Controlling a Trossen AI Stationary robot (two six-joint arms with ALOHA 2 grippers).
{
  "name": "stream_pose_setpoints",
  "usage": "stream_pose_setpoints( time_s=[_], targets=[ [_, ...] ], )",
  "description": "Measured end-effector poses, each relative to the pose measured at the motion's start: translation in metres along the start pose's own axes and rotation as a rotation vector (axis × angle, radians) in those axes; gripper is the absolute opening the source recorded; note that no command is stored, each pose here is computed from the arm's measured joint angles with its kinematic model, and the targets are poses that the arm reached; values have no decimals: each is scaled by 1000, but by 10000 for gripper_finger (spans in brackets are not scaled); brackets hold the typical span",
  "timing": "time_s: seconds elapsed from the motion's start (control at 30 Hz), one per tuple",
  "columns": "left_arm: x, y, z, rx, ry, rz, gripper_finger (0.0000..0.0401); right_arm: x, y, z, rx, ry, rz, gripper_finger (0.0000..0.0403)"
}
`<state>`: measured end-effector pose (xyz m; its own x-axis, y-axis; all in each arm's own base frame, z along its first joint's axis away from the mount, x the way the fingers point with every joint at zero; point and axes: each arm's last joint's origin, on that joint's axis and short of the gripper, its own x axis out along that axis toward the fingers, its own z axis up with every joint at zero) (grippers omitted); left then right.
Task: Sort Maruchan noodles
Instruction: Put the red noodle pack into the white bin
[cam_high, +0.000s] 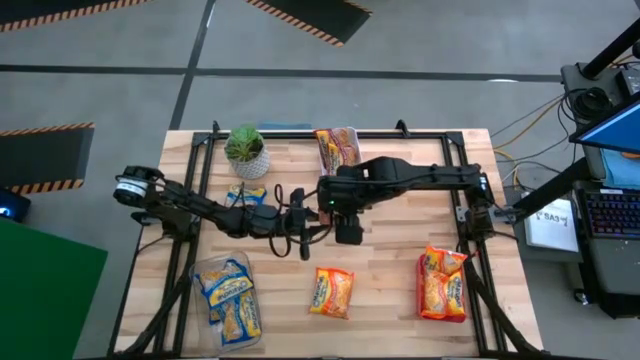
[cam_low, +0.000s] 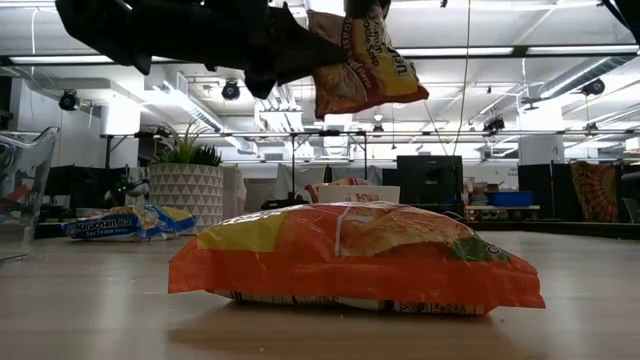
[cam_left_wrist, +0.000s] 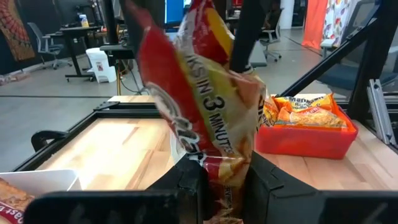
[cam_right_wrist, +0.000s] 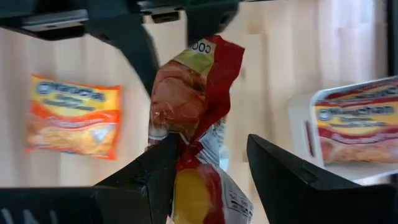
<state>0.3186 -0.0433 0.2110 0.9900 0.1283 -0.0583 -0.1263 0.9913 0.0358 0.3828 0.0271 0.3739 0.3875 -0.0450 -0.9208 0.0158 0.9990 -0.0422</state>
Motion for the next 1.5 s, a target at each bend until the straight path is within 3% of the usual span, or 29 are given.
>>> stream_pose_setpoints(
  time_s=[0.2, 0.47, 0.77, 0.87, 1.0, 1.1, 1.33, 1.5],
  targets=[
    [0, 0, 0, -6, -2, 8, 45, 0, 0, 1, 28, 1, 30, 158],
    [0, 0, 0, -6, -2, 8, 47, 0, 1, 1, -18, 1, 74, 21],
    [0, 0, 0, -5, -3, 18, 72, 0, -3, 1, -53, 1, 72, 9],
    [0, 0, -1, 4, 15, 17, 64, 1, -5, 2, -41, -14, 72, 9],
    [0, 0, -2, 21, 22, 17, 21, -1, -7, 4, -14, -29, 70, 26],
    [0, 0, -2, 22, 24, 17, 17, -9, -9, 5, 16, -52, 70, 58],
    [0, 0, -2, 22, 25, 17, 22, -31, -13, 7, 85, -116, 70, 178],
    [0, 0, -2, 22, 26, 17, 17, -31, -12, 3, 85, -74, 70, 258]
  ],
)
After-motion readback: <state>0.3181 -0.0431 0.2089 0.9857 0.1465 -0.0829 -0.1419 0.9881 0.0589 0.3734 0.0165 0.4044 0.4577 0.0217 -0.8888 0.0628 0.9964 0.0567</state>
